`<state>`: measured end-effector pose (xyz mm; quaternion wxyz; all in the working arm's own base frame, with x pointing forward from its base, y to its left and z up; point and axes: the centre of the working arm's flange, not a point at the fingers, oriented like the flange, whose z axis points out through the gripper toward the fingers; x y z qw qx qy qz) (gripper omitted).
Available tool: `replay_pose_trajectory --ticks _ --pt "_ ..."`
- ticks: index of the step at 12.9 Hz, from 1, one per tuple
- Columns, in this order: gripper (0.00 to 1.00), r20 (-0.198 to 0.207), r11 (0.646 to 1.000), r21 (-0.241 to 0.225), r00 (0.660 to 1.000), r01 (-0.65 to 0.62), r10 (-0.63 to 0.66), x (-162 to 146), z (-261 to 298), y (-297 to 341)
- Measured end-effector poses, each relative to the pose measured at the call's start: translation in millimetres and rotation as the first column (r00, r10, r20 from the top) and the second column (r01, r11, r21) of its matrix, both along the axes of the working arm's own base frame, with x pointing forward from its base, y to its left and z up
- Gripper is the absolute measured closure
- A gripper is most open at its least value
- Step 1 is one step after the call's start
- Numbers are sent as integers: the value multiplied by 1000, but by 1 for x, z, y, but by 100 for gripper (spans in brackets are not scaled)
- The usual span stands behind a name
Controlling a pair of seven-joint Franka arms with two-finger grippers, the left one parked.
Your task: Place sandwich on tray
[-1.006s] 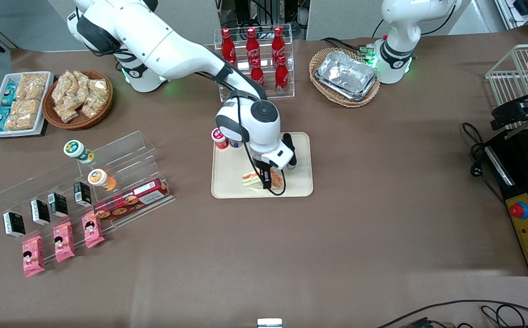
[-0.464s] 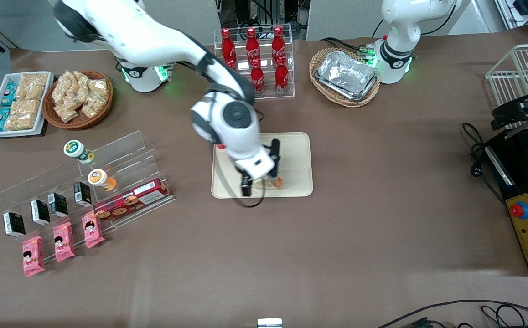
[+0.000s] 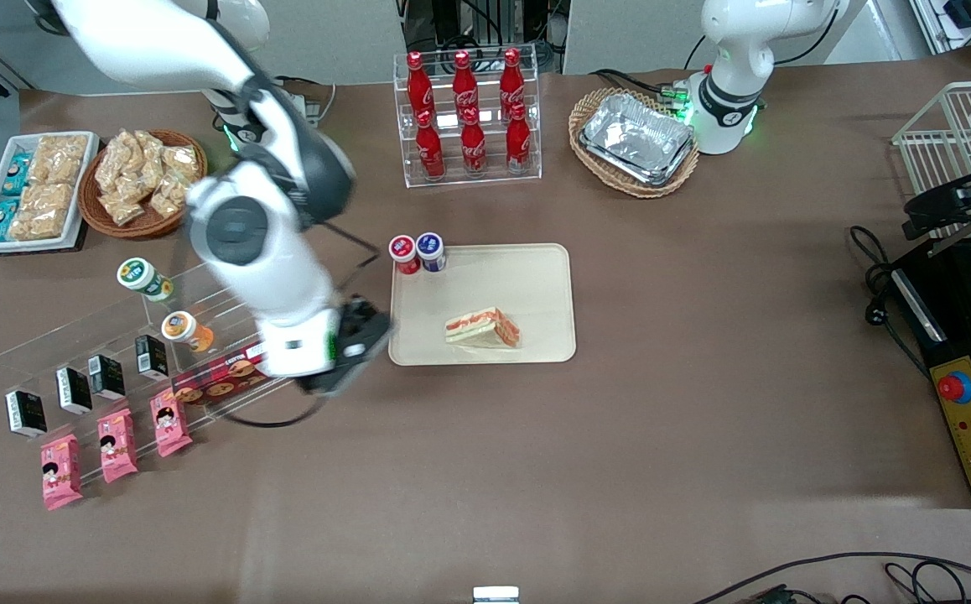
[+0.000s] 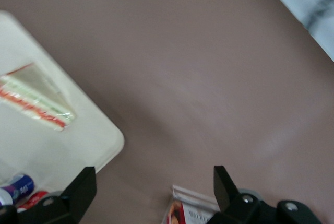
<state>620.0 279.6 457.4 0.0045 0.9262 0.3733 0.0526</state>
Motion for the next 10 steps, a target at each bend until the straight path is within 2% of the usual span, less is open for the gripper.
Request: replay_pose_trajectory --ticks 2,3,5,6,8,10 --pt "0 4 984 15 984 177 -177 13 19 -49" --pt "0 -10 968 48 969 248 -248 20 25 -73" --pt "0 -69 912 128 920 391 -385 33 34 -135" --pt "0 -100 882 134 892 451 -441 34 39 -172" --pt "0 -124 829 122 837 545 -533 33 54 -241" --pt "0 -138 789 88 792 608 -595 24 70 -289"
